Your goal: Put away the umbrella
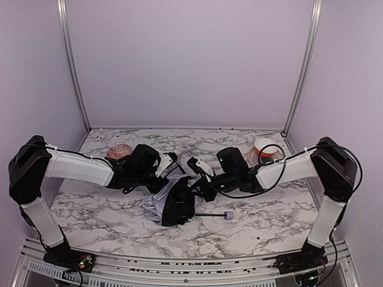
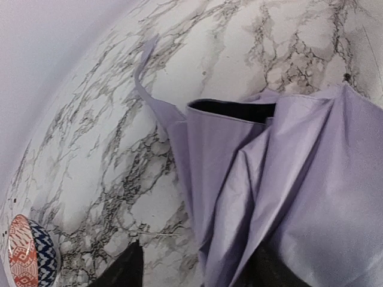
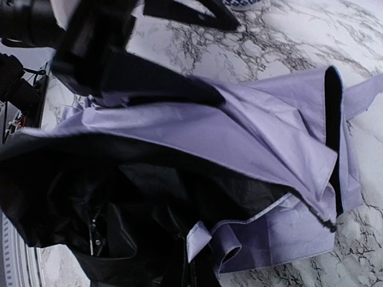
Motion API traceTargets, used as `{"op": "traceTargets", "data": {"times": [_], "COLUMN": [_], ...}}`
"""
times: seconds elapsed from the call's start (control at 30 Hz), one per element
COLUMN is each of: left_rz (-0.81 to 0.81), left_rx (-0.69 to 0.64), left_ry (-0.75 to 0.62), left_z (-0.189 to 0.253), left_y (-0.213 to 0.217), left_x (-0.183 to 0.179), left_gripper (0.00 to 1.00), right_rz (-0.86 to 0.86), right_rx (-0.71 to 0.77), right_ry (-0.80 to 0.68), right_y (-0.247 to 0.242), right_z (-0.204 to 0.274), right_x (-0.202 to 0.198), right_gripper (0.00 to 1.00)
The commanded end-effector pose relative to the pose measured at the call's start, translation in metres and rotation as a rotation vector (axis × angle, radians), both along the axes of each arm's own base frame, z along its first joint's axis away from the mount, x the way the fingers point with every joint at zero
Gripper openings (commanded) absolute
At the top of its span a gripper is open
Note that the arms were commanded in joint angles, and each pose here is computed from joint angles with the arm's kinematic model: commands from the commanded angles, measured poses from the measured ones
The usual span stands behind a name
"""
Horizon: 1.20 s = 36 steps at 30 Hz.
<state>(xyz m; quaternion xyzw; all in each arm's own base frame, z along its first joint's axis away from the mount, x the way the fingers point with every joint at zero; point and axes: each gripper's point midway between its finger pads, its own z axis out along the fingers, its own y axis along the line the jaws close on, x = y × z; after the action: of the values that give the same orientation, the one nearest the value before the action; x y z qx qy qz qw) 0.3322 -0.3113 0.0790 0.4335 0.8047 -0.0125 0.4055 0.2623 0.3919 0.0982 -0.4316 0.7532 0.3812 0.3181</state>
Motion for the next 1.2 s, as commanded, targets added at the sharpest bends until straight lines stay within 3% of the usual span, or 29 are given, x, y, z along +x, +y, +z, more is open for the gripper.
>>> {"op": "traceTargets", "data": {"times": [0.0,0.13,0.3,0.37,0.47,0.63,0.73,0.9,1.03,1.17], "left_rz": [0.140,0.130,0.055,0.049,0.022,-0.159,-0.163,-0.146,-0.127,-0.222], "left_rx": [-0.078,-0.230,-0.349,-0.360,-0.347,-0.286,-0.242,-0.163,-0.097,-0.122], "left_ry": [-0.110,-0.181,-0.084,-0.016,0.099,0.230,0.245,0.232,0.253,0.296], "left_z": [0.065,0.132,0.161,0.155,0.139,0.106,0.089,0.068,0.053,0.055], "left_y": [0.014,0.013,0.003,0.002,-0.005,-0.043,-0.050,-0.054,-0.055,-0.078], "left_x": [0.022,0.015,-0.023,-0.039,-0.072,-0.136,-0.140,-0.131,-0.129,-0.148], "left_gripper": [0.72,0.90,0.90,0.83,0.62,0.63,0.62,0.49,0.31,0.02], "right_rz": [-0.008,-0.052,-0.078,-0.095,-0.139,-0.197,-0.224,-0.264,-0.272,-0.302], "right_rx": [0.019,0.035,0.032,0.031,0.026,0.039,0.045,0.062,0.084,0.083], "right_ry": [0.088,0.142,0.162,0.165,0.169,0.184,0.188,0.195,0.188,0.188], "right_y": [0.007,0.002,0.002,0.002,0.000,-0.001,-0.002,-0.004,-0.005,-0.008], "right_z": [-0.010,-0.021,-0.029,-0.030,-0.032,-0.031,-0.029,-0.028,-0.023,-0.024], "right_x": [0.012,0.025,0.033,0.036,0.045,0.057,0.061,0.064,0.064,0.067], "right_gripper": [0.00,0.00,0.00,0.00,0.00,0.00,0.00,0.00,0.00,0.00]}}
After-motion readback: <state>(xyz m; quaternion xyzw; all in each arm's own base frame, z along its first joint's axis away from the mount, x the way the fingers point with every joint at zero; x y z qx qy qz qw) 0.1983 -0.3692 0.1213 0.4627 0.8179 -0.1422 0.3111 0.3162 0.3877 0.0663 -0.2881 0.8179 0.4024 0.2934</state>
